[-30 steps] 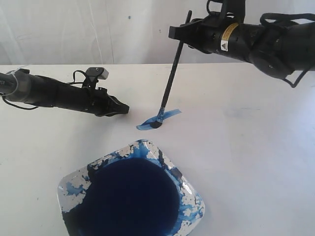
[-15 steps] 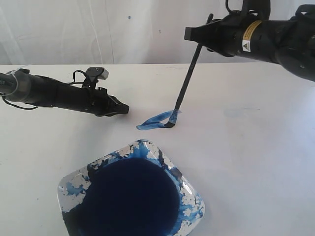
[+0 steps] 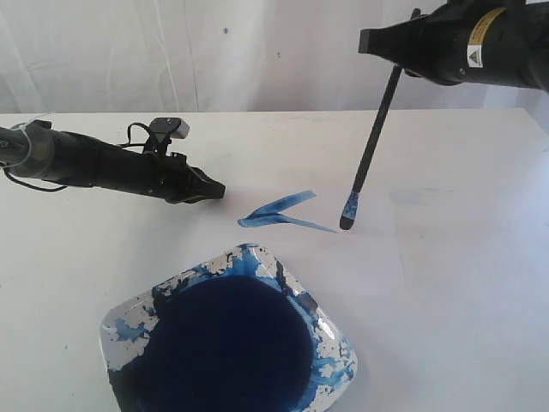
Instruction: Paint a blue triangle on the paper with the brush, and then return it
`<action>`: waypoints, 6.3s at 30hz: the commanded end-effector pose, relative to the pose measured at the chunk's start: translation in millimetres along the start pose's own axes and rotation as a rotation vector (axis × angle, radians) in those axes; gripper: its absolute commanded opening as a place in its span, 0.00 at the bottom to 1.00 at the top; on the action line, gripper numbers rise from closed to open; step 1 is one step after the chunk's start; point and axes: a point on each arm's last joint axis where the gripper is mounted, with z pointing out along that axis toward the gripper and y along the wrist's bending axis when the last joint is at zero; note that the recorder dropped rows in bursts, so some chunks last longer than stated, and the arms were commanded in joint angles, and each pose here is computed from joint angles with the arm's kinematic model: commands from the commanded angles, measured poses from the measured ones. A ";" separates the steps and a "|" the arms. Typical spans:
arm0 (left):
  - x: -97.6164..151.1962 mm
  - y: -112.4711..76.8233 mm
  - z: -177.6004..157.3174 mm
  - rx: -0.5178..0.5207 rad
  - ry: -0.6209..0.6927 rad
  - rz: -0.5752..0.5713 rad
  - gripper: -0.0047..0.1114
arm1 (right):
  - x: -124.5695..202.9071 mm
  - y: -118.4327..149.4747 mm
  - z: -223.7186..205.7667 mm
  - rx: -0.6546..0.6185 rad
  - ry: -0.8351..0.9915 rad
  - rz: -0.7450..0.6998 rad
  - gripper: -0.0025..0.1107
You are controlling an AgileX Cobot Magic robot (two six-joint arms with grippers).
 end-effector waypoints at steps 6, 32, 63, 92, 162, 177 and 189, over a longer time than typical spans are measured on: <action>-1.3 -2.4 1.0 0.015 -0.008 -0.013 0.04 | -12.9 6.2 -14.7 -0.068 -0.090 -0.020 0.02; -1.3 -2.4 1.0 0.015 -0.008 -0.013 0.04 | 22.7 25.5 49.1 -0.308 -0.214 -0.312 0.02; -1.3 -2.4 1.0 0.015 -0.008 -0.013 0.04 | 26.4 15.0 45.5 -0.200 -0.079 -0.240 0.02; -1.3 -2.4 1.0 0.015 -0.008 -0.013 0.04 | 28.5 25.9 15.5 -0.051 0.116 -0.271 0.02; -1.3 -2.4 1.0 0.015 -0.008 -0.013 0.04 | 25.6 36.0 -64.5 -0.002 0.405 -0.234 0.02; -1.3 -2.4 1.0 0.015 -0.008 -0.013 0.04 | 15.0 33.5 -99.9 -0.035 0.405 -0.212 0.02; -1.3 -2.4 1.0 0.015 -0.008 -0.013 0.04 | -5.2 41.3 -101.0 -0.116 0.178 -0.273 0.02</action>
